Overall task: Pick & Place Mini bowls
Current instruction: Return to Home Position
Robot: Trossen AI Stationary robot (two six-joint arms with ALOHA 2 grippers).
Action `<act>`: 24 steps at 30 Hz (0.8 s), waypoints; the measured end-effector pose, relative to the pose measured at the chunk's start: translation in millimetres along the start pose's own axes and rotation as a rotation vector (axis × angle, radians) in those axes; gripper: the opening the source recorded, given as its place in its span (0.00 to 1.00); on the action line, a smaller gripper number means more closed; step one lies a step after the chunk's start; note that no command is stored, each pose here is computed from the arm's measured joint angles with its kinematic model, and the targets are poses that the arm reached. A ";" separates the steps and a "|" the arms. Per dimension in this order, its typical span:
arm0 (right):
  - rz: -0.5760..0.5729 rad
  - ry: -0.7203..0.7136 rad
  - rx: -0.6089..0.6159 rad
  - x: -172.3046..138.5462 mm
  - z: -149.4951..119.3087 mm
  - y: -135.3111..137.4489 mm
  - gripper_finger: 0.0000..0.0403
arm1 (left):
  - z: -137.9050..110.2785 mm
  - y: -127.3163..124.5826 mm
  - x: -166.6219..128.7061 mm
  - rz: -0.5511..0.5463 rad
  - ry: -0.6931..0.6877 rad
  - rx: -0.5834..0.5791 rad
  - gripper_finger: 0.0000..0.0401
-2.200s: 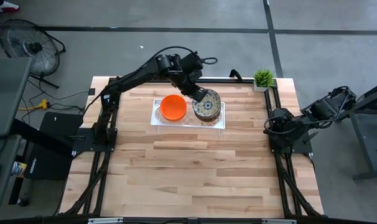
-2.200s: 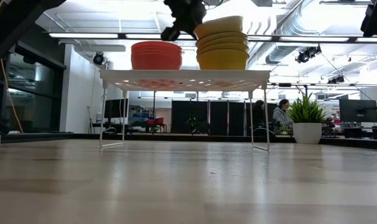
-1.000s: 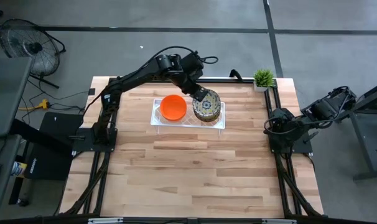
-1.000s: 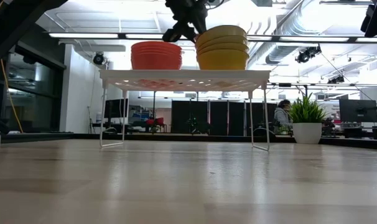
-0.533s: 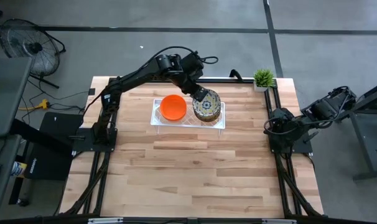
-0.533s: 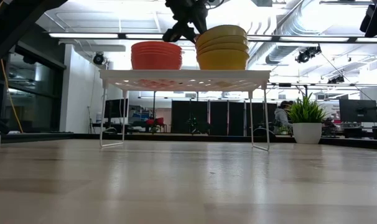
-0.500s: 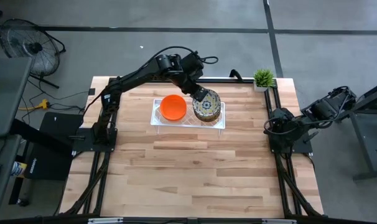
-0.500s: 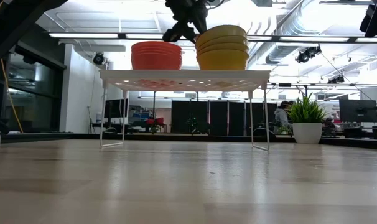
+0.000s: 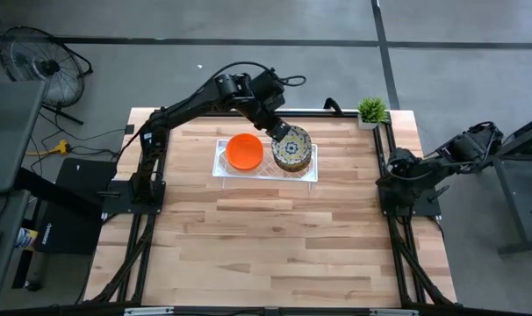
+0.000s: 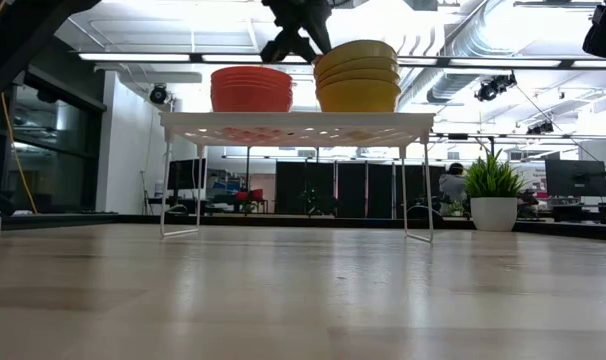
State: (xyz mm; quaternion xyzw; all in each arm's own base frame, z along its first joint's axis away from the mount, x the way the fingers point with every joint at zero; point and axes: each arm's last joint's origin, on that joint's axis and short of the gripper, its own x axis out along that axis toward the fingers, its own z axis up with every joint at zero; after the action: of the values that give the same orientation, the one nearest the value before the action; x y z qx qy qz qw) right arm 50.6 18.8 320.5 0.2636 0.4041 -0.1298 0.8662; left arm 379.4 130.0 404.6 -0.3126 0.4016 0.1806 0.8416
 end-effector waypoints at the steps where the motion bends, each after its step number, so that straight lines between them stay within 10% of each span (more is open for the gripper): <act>1: 0.006 -0.005 0.003 -1.2 -0.3 -1.4 0.00 | -0.5 0.4 -0.2 0.001 0.005 0.008 0.26; 11: 0.033 -0.059 0.032 -8.5 -1.7 -10.7 0.00 | 6.2 -4.7 -28.8 -0.032 -0.150 0.160 0.26; 24: 0.145 -0.303 0.037 -29.5 0.6 -28.9 0.00 | -13.6 -15.3 -102.6 0.125 -0.329 0.661 0.26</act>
State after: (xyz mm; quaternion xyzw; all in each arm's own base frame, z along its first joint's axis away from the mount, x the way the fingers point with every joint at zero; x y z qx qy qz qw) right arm 19.5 -5.0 333.3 0.2856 0.2463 -0.1125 0.9193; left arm 317.5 104.1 484.7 0.0343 0.3159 0.1403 0.9377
